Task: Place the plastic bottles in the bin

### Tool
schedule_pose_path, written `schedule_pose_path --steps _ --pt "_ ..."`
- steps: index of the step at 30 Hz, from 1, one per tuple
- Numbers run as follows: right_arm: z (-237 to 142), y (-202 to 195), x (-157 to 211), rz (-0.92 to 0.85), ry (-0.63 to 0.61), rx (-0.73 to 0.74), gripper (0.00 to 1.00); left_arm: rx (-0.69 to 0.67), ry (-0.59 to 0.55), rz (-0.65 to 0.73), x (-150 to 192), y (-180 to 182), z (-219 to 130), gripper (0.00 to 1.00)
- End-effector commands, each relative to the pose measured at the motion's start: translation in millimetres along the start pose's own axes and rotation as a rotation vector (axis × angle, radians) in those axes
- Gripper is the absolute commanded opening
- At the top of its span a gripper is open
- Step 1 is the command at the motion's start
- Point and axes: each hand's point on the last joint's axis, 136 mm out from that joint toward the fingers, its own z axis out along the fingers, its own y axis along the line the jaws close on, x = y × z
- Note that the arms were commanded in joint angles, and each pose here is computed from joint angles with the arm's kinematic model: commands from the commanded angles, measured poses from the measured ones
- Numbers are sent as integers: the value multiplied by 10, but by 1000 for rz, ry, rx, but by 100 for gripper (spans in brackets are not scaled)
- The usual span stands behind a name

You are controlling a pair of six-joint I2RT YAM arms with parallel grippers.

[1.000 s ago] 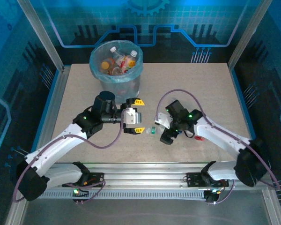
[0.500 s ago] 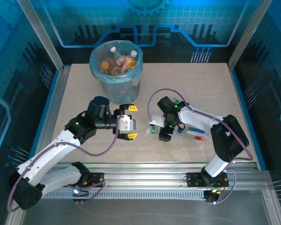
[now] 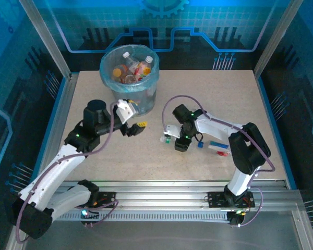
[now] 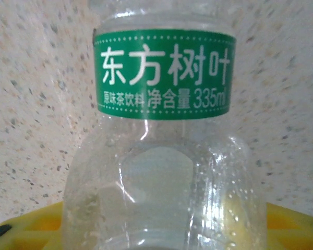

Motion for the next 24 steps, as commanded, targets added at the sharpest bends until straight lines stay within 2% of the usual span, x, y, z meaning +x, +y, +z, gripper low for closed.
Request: schedule_pose_path --steps 1,3,5,7,9,14,18,24 --pt "-390 71 -275 24 -152 -18 56 -186 -99 -280 -447 470 -80 82" --pt "-586 104 -412 55 -262 -39 56 -257 -68 -435 -450 687 -68 80" --pt "-790 136 -539 67 -362 -44 56 -260 -40 -580 -478 783 -48 80" --pt "-989 172 -663 65 -468 -49 56 -213 -34 -724 -494 800 22 81" --pt "-1156 198 -761 69 -573 -63 56 -98 -40 -812 -531 720 165 81" --pt "-1570 301 -948 65 -745 -100 56 119 -21 -905 -621 510 396 79" --pt "-1875 341 -1053 75 -858 -96 56 233 33 -897 -610 272 505 80" --pt "-2042 365 -1083 86 -868 -107 57 320 99 -834 -600 -85 618 80"
